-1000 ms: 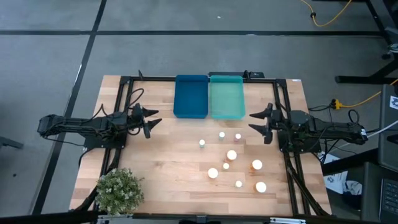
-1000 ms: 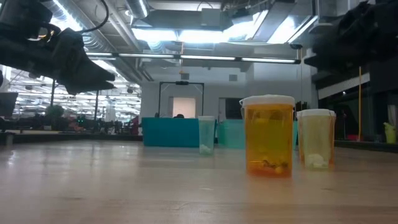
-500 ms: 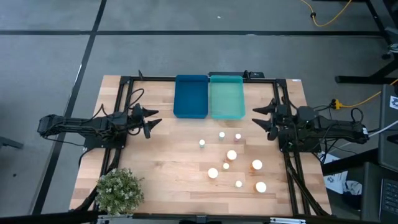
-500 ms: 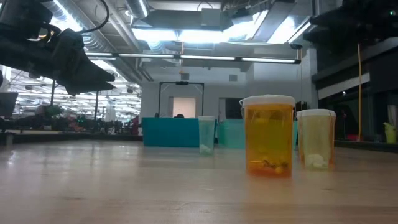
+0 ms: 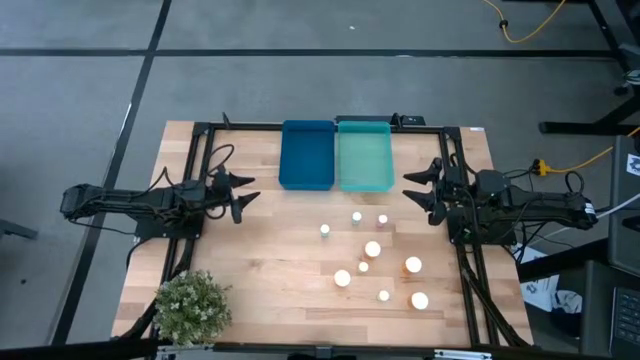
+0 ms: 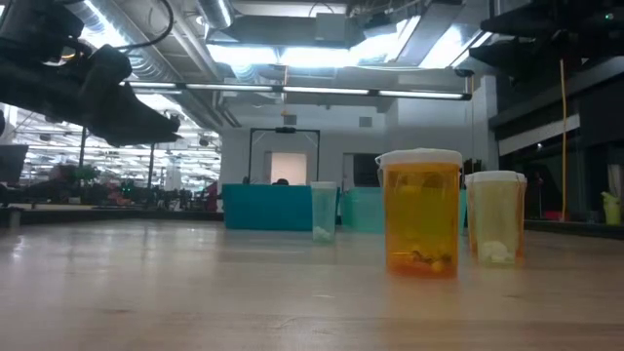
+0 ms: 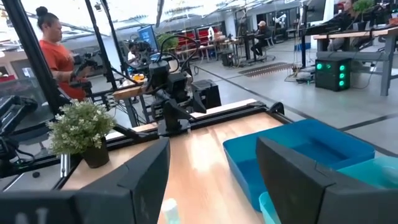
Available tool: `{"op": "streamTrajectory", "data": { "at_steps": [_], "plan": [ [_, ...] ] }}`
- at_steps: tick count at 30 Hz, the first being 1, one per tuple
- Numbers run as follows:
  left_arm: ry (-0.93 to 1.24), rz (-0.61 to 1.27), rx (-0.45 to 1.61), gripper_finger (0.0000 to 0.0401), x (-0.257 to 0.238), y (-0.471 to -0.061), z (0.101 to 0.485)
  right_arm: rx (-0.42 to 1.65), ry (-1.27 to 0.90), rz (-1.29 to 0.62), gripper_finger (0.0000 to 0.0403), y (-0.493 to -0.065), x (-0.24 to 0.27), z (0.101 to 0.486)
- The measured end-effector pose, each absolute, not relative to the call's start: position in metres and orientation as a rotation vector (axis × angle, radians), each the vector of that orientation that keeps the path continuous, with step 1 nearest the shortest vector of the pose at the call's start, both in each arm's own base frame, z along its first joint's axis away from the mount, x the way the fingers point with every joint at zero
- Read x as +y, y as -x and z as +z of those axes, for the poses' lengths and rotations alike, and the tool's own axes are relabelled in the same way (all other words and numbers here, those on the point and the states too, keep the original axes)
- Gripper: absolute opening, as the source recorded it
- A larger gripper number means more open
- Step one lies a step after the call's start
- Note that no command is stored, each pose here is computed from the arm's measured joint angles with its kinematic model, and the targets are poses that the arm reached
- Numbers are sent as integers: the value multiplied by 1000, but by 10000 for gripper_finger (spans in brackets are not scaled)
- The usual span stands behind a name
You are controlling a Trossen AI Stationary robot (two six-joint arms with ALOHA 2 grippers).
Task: Pick and place medicine bottles into bin by pill shape (circle, oval)
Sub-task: Put the bottom blue pill bottle into the blue bin
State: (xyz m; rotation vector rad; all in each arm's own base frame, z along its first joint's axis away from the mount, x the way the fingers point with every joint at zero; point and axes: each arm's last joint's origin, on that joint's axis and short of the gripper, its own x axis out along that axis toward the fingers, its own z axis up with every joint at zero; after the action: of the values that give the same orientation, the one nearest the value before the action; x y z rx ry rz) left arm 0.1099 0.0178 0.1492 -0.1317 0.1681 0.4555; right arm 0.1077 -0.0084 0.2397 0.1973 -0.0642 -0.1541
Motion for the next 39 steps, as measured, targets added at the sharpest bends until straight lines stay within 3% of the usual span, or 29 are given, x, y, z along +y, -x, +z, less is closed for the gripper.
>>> {"op": "streamTrajectory", "data": {
  "at_steps": [7, 15, 20, 30, 39],
  "plan": [
    [57, 449, 185, 234, 18, -110, 149, -79, -265, -151, 240, -108, -8, 241],
    [233, 460, 145, 234, 18, -110, 149, -95, -287, -87, 240, -108, -7, 243],
    [262, 279, 161, 234, 12, -112, 150, -75, -288, -106, 240, -110, -7, 246],
    [177, 174, 11, 234, 0, -122, 180, 33, -297, -9, 240, -129, -3, 268],
    [131, 165, 124, 234, -23, -158, 213, 210, -288, -305, 240, -133, -10, 259]
  ]
}}
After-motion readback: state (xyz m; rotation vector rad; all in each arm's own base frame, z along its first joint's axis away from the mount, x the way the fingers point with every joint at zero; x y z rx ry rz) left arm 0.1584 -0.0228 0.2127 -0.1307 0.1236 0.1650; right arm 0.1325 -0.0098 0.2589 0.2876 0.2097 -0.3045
